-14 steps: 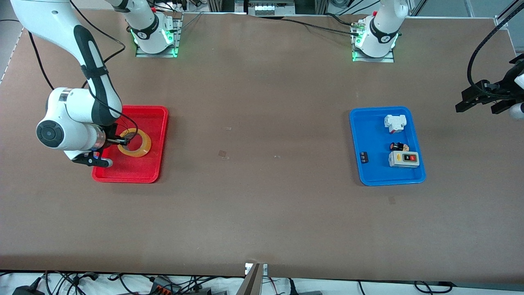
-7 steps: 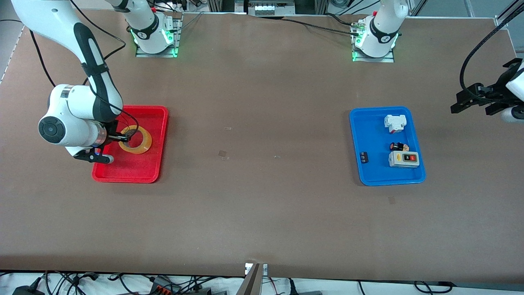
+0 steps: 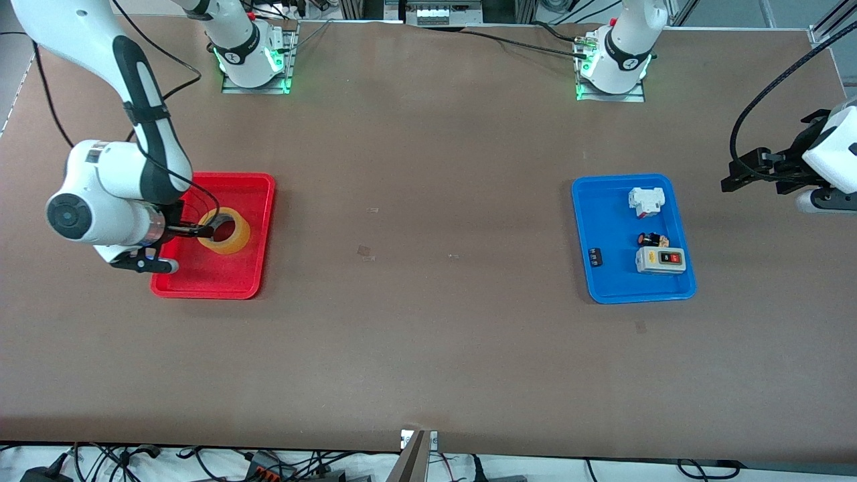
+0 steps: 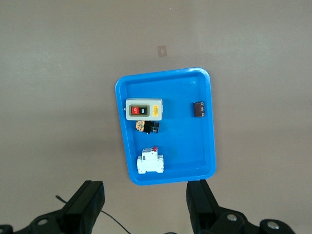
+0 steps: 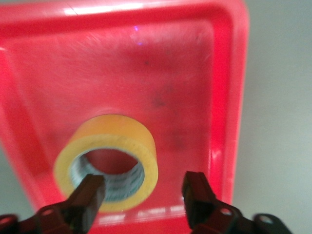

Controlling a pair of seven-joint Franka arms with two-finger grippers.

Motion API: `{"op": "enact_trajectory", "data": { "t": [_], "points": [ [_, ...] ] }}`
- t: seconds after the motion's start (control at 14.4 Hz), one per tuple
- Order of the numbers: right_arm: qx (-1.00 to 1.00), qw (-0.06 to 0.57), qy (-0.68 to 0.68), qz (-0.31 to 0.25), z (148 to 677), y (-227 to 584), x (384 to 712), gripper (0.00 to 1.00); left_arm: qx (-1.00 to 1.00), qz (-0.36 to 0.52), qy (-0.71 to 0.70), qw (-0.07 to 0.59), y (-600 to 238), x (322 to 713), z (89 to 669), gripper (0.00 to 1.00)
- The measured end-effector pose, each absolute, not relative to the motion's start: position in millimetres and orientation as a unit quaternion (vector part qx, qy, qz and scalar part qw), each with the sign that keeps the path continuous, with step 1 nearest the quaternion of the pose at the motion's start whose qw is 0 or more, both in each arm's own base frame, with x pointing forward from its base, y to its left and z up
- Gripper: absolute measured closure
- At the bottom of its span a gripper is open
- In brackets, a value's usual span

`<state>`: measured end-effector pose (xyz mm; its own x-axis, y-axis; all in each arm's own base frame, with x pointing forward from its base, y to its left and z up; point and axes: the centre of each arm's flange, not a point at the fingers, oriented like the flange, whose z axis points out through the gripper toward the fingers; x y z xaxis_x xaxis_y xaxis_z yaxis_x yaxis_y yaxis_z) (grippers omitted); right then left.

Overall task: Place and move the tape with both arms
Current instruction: 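Open the right gripper and withdraw it from the red tray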

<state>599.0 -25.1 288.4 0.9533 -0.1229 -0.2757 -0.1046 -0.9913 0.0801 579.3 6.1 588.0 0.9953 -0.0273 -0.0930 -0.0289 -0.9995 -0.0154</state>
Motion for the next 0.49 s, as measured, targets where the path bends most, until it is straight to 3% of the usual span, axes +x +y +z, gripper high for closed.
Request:
{"op": "enact_trajectory", "data": {
  "t": [0.21, 0.49],
  "points": [
    [0.988, 0.028, -0.052, -0.146, 383, -17, 626, 0.00, -0.999, 0.046, 0.012, 0.008, 6, 579, 589, 0.00],
    [0.996, 0.020, -0.020, -0.081, 488, 11, 649, 0.00, -0.999, 0.045, 0.011, 0.008, 7, 579, 589, 0.00]
  ]
}}
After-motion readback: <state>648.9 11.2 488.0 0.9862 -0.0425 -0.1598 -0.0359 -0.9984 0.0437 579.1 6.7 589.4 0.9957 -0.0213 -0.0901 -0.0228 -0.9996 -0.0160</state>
